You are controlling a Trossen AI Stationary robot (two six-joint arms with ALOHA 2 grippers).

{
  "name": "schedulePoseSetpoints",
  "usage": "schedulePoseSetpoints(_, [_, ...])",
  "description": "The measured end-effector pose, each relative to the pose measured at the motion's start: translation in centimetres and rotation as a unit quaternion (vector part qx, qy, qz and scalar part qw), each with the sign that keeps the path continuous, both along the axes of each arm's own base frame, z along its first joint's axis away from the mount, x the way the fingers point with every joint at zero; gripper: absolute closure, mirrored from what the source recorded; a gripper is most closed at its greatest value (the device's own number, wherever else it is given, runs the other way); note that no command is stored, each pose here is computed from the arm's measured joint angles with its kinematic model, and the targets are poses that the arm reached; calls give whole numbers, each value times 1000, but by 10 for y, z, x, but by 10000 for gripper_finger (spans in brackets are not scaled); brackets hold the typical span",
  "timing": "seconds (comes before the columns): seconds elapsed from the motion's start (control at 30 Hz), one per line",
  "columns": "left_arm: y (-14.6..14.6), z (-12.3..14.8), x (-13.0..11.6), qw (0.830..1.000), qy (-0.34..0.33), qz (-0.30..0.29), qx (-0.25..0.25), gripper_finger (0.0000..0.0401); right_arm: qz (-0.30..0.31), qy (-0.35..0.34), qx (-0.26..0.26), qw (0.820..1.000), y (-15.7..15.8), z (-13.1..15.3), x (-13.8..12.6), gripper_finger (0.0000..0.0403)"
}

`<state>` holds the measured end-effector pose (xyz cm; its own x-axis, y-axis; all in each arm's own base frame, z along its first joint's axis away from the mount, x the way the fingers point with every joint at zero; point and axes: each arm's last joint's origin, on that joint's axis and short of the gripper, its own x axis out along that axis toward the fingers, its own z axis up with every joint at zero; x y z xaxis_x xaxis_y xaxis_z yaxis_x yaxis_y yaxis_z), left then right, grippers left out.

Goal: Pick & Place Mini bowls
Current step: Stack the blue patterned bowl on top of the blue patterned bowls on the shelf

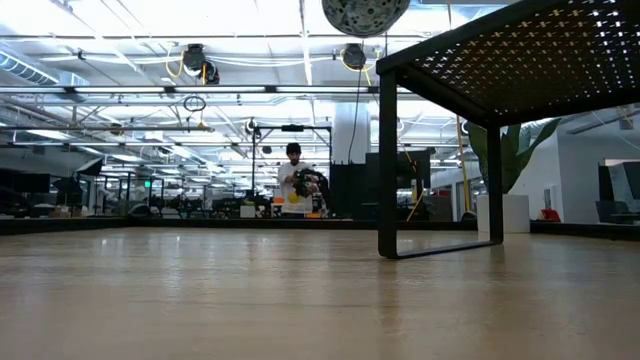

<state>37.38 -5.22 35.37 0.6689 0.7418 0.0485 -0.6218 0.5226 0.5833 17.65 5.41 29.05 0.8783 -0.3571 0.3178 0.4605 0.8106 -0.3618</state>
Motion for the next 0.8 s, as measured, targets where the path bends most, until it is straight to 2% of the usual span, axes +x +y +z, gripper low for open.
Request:
schedulePoseSetpoints(0.17, [-4, -3, 6, 1000, 1, -1, 20, 393, 23, -8, 16, 1000, -5, -5, 9, 113])
schedulePoseSetpoints(0.53, [-9, 0, 5, 1000, -13, -20, 19, 393, 84, -25, 60, 994, -17, -12, 25, 120])
schedulePoseSetpoints(0.8, [-10, 0, 6, 999, -22, -45, 14, 393, 58, -17, 68, 996, -28, -16, 39, 134])
